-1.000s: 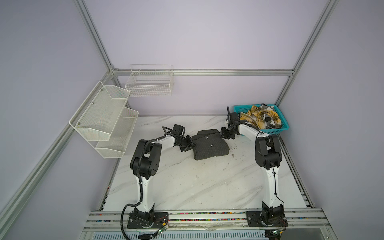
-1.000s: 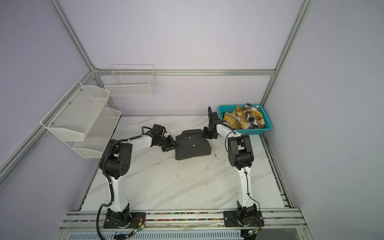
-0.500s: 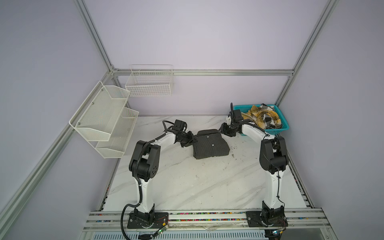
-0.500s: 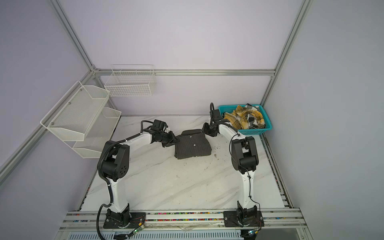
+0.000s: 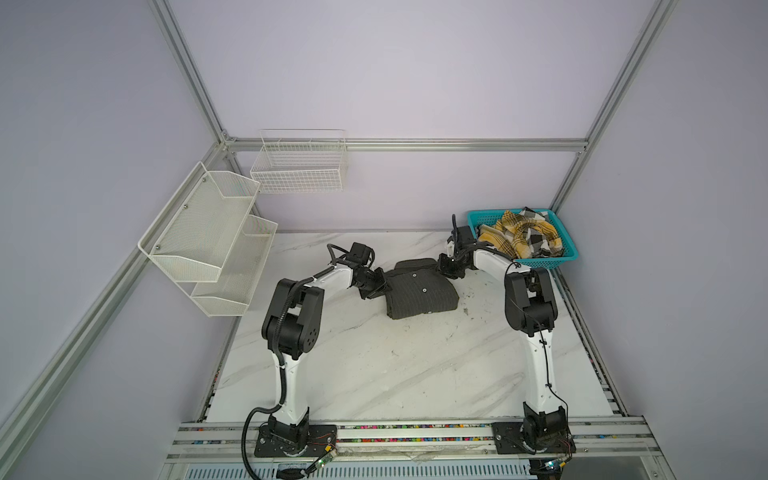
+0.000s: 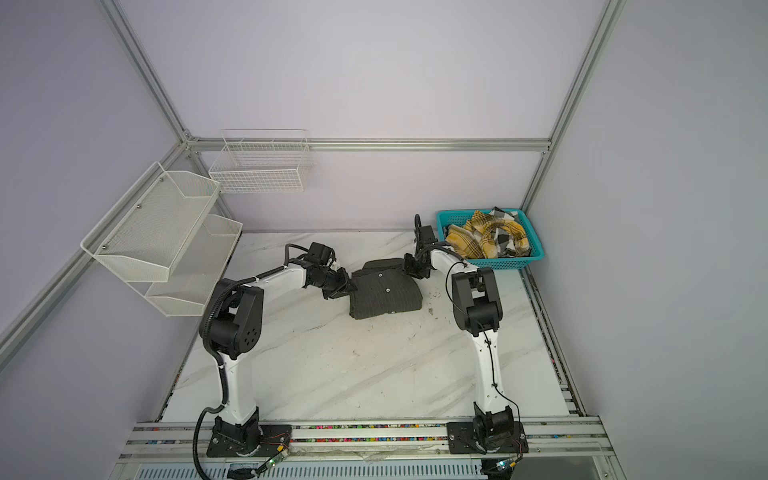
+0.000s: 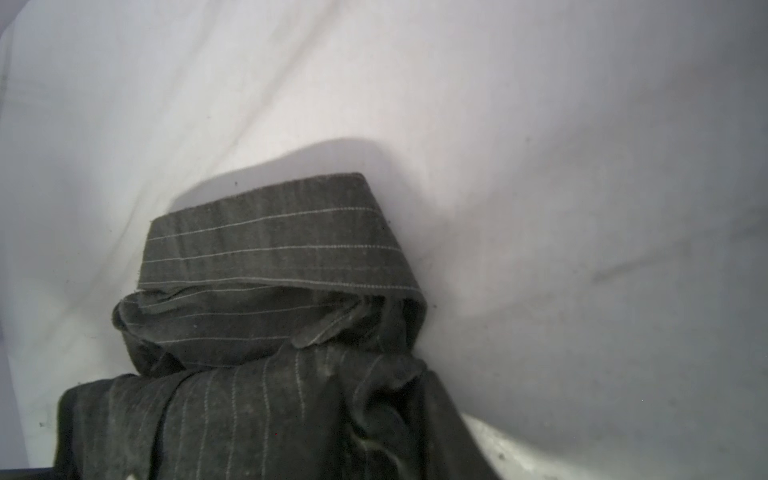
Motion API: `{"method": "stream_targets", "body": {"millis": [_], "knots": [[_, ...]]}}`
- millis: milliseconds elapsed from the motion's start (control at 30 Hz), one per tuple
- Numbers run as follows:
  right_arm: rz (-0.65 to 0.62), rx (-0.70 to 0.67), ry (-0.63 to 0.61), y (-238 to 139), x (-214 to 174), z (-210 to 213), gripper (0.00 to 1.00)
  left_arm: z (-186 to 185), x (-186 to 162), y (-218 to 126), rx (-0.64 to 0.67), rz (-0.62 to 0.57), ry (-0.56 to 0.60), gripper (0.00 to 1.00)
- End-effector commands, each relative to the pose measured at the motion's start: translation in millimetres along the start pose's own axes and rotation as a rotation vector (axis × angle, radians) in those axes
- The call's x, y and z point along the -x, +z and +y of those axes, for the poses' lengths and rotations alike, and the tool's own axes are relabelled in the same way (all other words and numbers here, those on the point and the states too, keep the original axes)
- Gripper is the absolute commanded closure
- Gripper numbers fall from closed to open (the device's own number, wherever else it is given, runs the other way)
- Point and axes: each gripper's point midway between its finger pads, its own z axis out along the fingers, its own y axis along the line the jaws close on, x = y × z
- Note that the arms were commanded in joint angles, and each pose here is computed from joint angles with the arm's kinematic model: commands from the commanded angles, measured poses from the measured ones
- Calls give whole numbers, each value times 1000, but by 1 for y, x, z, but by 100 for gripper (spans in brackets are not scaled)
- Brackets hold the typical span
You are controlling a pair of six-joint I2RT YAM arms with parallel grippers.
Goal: Fold and stack the long sleeve shirts
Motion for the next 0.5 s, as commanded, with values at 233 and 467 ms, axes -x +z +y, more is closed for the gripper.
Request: {"method": "stream_targets", "body": {"millis": [233,467], "knots": [[-122,11,-45,-51,20,31,100,-59,23,-31,-84,-101,127,90],[-259,52,-38,-92,43,51,100,-86,42,-51,-102,-192,190,96]]}}
